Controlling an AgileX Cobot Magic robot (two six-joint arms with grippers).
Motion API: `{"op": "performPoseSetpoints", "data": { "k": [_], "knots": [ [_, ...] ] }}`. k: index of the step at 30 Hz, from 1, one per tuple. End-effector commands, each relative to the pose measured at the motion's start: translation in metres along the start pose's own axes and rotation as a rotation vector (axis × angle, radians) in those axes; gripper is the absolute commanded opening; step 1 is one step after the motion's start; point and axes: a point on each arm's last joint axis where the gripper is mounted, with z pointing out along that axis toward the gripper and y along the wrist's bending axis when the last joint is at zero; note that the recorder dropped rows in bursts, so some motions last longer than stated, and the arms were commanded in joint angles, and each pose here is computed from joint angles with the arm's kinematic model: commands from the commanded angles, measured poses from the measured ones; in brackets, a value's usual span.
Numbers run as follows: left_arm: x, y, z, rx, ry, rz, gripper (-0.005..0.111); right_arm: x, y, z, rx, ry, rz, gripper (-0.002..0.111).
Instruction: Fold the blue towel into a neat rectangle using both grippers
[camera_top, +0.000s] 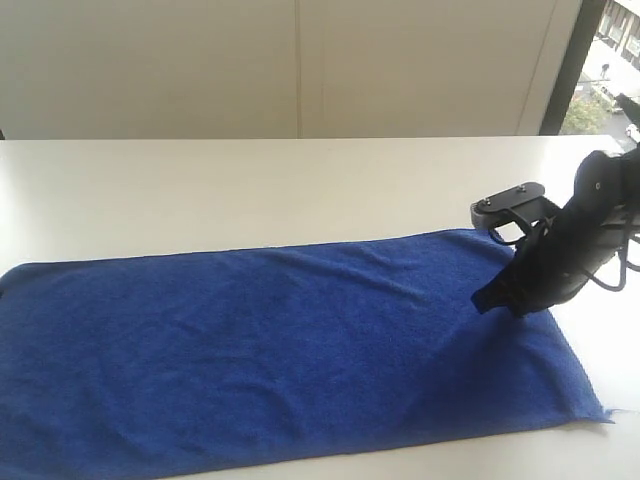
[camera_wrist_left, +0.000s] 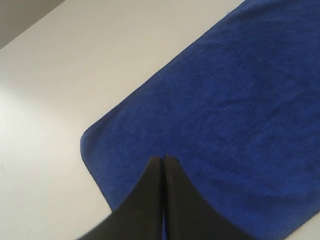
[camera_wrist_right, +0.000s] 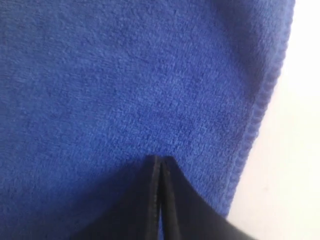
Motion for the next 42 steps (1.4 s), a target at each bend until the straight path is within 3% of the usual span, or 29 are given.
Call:
{"op": "performPoseSetpoints", "data": {
  "k": [1, 23, 26, 33, 42],
  "knots": [
    [0.002, 0.000, -0.001, -0.005, -0.003, -0.023, 0.000, 0.003, 0.000, 0.006, 0.002, 0.018, 0.001, 0.000],
    [0.001, 0.000, -0.001, -0.005, -0.013, -0.032, 0.000, 0.044, -0.010, 0.006, 0.156, 0.356, 0.018, 0.000],
    [0.001, 0.000, -0.001, -0.005, -0.013, -0.032, 0.000, 0.040, -0.011, -0.003, 0.166, 0.314, 0.020, 0.000],
    [0.000, 0.000, -0.001, -0.002, -0.022, -0.035, 0.000, 0.017, -0.012, -0.060, 0.210, 0.027, 0.044, 0.000],
    [0.004, -0.005, 0.004, 0.026, -0.026, -0.054, 0.000, 0.025, -0.005, -0.034, 0.132, 0.092, 0.083, 0.000]
  ]
}}
